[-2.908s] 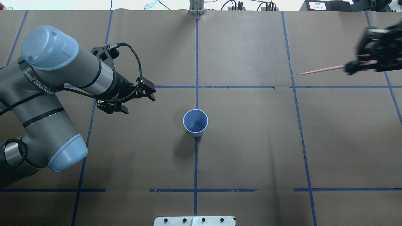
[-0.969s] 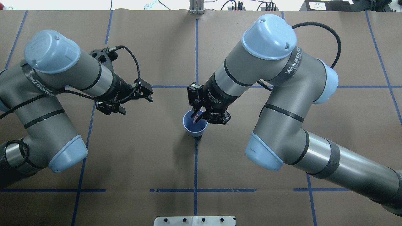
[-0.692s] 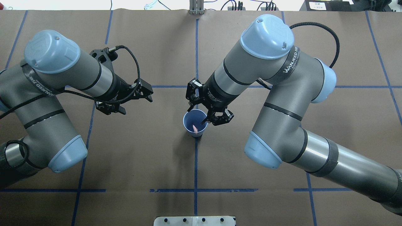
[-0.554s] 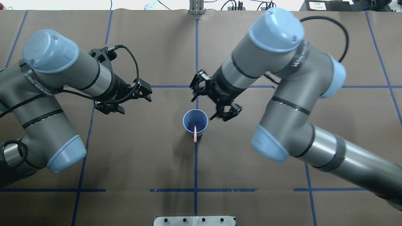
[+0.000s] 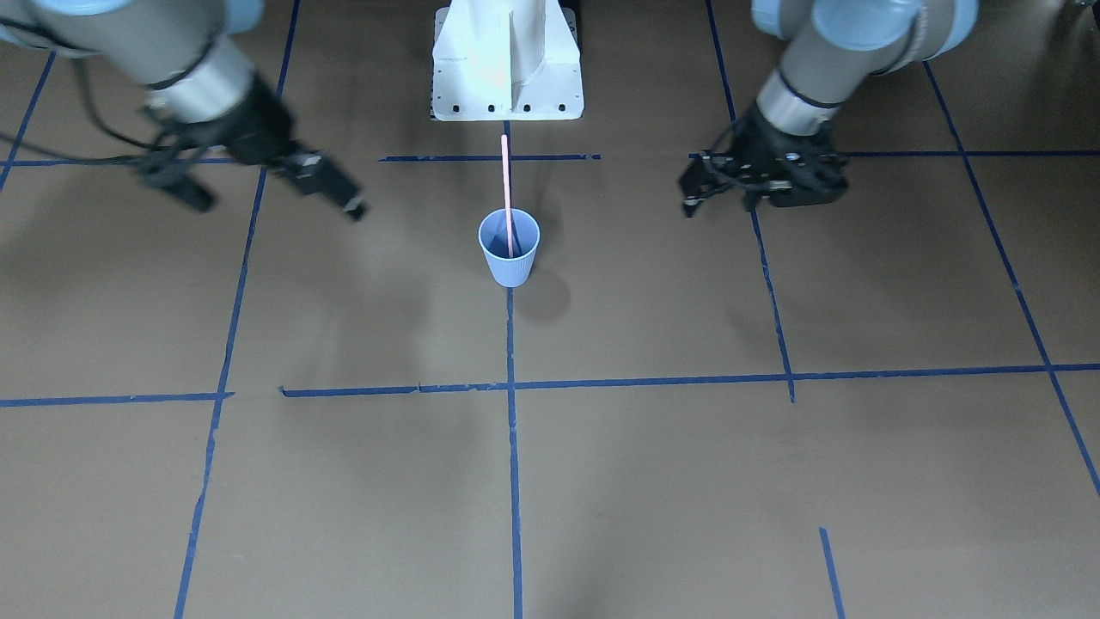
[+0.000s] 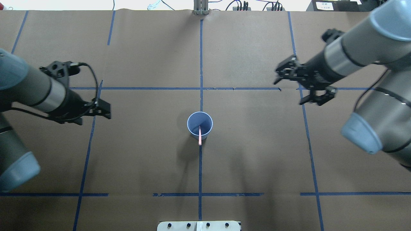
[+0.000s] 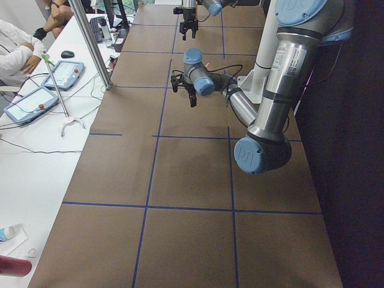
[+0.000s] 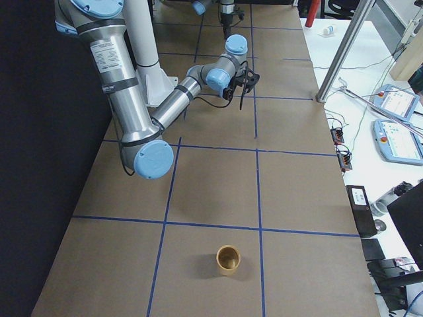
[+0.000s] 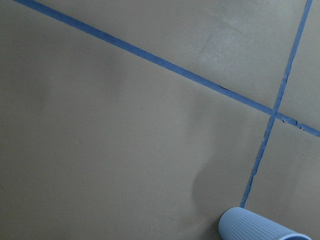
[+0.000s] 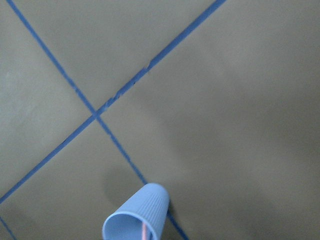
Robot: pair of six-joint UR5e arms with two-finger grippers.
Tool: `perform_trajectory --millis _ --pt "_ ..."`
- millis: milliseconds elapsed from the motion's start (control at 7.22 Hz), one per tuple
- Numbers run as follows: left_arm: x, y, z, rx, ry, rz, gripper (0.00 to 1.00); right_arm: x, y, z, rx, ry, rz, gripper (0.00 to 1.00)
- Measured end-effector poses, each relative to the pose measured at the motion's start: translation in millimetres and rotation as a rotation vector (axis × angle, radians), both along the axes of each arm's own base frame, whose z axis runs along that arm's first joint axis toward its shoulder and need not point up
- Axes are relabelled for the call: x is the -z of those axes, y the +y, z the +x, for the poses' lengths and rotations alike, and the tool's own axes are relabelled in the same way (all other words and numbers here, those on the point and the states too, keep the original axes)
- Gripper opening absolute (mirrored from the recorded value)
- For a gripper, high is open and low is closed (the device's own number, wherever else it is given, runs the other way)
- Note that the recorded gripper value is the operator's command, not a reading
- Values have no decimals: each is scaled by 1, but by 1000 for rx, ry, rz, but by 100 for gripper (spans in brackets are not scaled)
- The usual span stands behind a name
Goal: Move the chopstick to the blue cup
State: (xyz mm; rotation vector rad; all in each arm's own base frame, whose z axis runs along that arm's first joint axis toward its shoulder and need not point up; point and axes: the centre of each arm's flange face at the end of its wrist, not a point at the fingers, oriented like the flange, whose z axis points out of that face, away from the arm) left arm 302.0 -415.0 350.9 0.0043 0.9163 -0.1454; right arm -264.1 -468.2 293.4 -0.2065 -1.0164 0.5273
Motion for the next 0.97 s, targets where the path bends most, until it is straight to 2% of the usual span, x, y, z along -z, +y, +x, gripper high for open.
perform_trajectory --millis 415,554,692,831,969 --pt "-114 -1 -138 -152 -182 201 100 -130 -6 134 116 186 248 100" --pt "-148 -7 -190 -204 -179 242 100 -164 -4 180 159 238 318 100" --pt "-188 -13 -233 -249 -131 261 100 -198 -5 222 213 286 367 100" --pt "-220 -18 -262 -283 -74 284 100 -234 -6 259 284 323 412 100" --pt "-232 -26 -277 -292 -41 304 100 -269 -5 290 355 345 452 100"
